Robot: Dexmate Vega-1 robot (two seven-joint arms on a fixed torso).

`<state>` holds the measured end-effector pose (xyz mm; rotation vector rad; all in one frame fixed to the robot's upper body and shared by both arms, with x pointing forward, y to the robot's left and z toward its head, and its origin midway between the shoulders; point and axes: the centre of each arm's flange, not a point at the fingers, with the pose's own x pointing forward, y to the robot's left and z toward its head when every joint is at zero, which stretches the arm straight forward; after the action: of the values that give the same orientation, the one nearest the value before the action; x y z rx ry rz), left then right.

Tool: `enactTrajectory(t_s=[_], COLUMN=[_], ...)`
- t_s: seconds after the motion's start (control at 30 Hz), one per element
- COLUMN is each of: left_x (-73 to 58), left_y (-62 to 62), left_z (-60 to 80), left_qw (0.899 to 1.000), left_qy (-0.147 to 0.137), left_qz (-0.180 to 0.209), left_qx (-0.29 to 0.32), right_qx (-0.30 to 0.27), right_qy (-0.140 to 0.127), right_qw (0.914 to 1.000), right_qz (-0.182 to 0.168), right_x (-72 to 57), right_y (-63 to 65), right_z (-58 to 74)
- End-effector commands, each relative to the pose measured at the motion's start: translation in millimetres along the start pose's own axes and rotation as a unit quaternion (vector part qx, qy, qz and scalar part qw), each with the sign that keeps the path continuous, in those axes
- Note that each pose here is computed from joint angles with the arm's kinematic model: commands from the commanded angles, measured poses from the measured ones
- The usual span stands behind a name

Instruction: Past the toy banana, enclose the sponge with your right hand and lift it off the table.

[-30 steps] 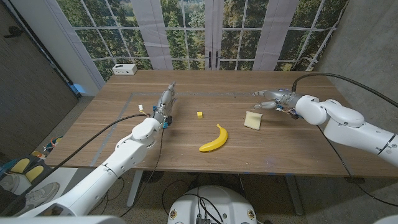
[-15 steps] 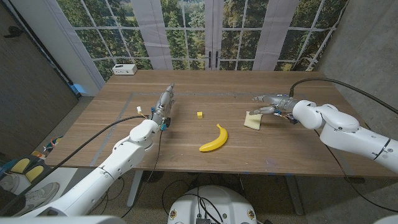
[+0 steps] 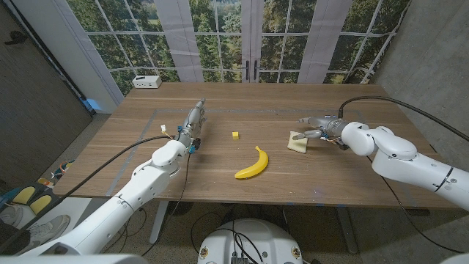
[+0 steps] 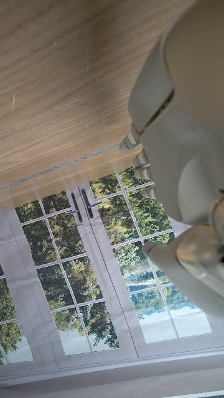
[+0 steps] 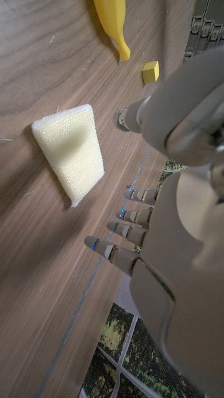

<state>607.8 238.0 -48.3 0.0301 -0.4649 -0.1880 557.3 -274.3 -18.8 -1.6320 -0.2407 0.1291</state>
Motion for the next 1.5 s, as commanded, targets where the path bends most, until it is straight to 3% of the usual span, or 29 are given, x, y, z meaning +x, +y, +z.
enactTrajectory(t_s=[0.03, 0.5, 1.23, 1.5], left_x=[4.9, 12.0, 18.7, 24.4], left_y=[2.5, 8.2, 21.1, 24.1], left_z=[-2.9, -4.2, -10.4, -11.2], left_qw=[1.0, 1.0, 1.0, 1.0], left_qy=[0.007, 0.012, 0.013, 0.015], left_qz=[-0.005, -0.01, -0.015, -0.018], left_qx=[-0.001, -0.002, -0.008, -0.008], right_qx=[0.002, -0.002, -0.026, -0.033], right_qy=[0.02, 0.038, 0.094, 0.121], right_qw=[0.9996, 0.9985, 0.9948, 0.9914], right_qz=[0.022, 0.04, 0.029, 0.037], right_x=[6.2, 10.2, 10.9, 13.2], right_y=[8.6, 18.2, 32.8, 37.8], right_z=[5.2, 19.4, 45.0, 46.1])
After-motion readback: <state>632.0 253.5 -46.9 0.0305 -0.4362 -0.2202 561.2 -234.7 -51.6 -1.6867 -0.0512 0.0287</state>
